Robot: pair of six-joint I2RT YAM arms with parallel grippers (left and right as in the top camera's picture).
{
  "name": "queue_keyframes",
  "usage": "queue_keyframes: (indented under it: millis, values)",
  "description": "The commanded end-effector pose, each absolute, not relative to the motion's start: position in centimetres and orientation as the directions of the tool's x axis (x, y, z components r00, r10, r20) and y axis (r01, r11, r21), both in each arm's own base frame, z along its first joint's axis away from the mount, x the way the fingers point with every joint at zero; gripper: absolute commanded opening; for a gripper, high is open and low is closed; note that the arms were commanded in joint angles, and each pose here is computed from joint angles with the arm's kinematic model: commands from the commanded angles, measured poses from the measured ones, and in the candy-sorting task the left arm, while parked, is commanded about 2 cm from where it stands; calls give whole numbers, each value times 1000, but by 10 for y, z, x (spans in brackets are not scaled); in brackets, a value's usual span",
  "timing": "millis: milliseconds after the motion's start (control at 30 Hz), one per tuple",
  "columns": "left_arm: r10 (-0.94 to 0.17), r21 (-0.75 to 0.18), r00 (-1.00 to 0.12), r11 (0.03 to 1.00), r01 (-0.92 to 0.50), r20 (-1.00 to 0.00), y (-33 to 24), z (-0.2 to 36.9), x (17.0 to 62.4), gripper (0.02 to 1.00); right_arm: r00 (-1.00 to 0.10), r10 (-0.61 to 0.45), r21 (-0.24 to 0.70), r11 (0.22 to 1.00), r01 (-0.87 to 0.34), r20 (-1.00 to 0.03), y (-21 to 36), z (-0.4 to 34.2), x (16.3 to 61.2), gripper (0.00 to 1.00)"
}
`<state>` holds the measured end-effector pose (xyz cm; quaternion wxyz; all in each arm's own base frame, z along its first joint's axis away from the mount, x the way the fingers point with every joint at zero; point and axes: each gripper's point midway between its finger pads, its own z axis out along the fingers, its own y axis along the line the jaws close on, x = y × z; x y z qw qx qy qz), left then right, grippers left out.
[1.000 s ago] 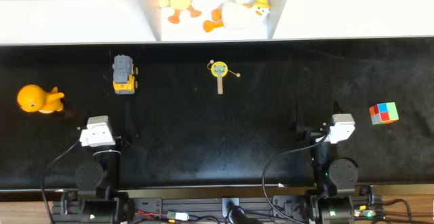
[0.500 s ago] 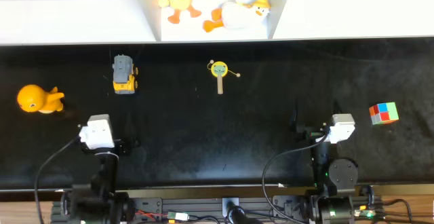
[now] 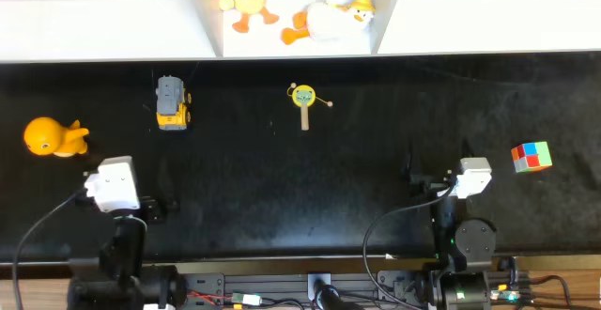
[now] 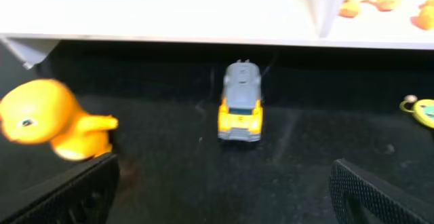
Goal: Store Toys
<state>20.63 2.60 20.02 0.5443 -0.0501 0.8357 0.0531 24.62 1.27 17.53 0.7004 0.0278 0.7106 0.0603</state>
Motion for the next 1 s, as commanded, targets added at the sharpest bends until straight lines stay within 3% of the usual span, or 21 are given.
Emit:
queue_keyframes:
  millis: [33,333,500,1000]
  values:
    - [-51,47,-384,969,-243,-922,47,211,201,998,-19,121,122,991,-56,-993,15,172,246,996]
    - [-113,38,-372,926,-375,-921,76,211,196,998,-19,121,122,991,-56,-993,15,172,246,996]
    - [-145,45,-422,912,-407,-895,88,203,207,996,-19,121,122,991,-56,-993,15,172,246,996]
    - [-151,87,-516,909,-407,-843,112,223,256,998,-19,121,122,991,-56,-993,15,172,246,996]
